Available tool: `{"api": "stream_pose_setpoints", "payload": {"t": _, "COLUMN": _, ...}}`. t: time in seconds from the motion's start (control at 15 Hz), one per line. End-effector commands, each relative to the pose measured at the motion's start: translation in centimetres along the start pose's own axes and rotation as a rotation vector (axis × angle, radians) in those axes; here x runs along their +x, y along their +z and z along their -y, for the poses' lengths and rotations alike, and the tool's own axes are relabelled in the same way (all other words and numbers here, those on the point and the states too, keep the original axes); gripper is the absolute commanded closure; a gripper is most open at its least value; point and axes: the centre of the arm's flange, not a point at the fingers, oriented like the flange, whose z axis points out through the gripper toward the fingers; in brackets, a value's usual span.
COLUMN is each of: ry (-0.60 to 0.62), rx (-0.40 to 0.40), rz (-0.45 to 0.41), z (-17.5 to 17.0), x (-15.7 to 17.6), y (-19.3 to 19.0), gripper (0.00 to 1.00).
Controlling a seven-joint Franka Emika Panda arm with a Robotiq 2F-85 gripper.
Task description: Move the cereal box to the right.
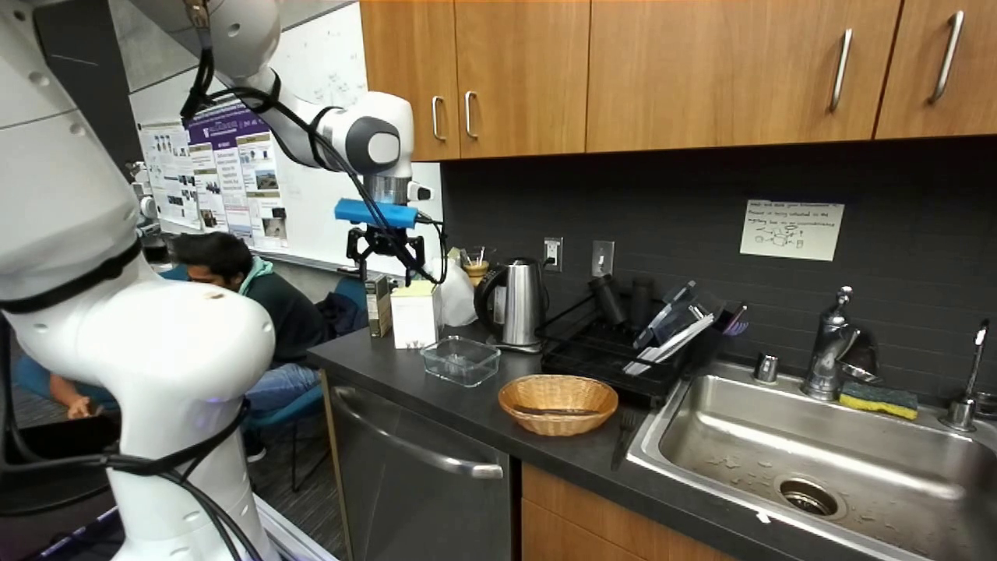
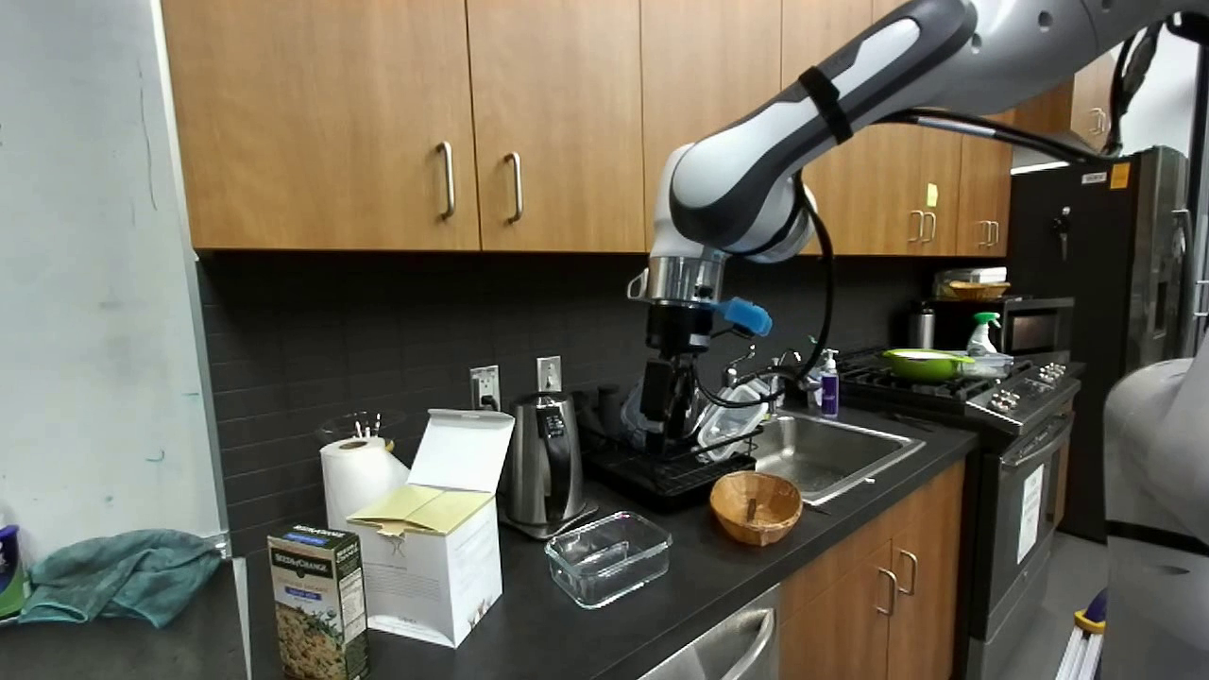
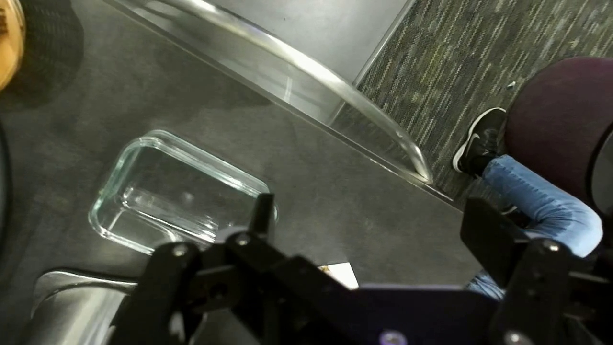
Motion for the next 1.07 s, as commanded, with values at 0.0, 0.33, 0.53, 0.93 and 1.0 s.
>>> {"api": "stream_pose_setpoints", "payload": {"t": 0.0, "ry": -0.063, "rx": 0.018, "rz": -0.010, "z": 1.4, "x": 3.1, "y": -0.4, "gripper": 0.00}}
{"api": "stream_pose_setpoints", "payload": {"t": 0.33, "ry": -0.102, "rx": 0.012, "rz": -0.018, "z": 2.9, "x": 5.3, "y": -1.1, "gripper": 0.00}}
{"api": "stream_pose_setpoints", "payload": {"t": 0.53, "ry": -0.098, "rx": 0.001, "rz": -0.021, "z": 3.6, "x": 6.4, "y": -1.7, "gripper": 0.00}}
{"api": "stream_pose_setpoints", "payload": {"t": 0.93, "ry": -0.141, "rx": 0.002, "rz": -0.025, "z": 5.5, "x": 8.6, "y": -3.1, "gripper": 0.00}}
{"api": "stream_pose_setpoints", "payload": {"t": 1.0, "ry": -0.149, "rx": 0.002, "rz": -0.023, "z": 5.9, "x": 8.8, "y": -3.2, "gripper": 0.00}}
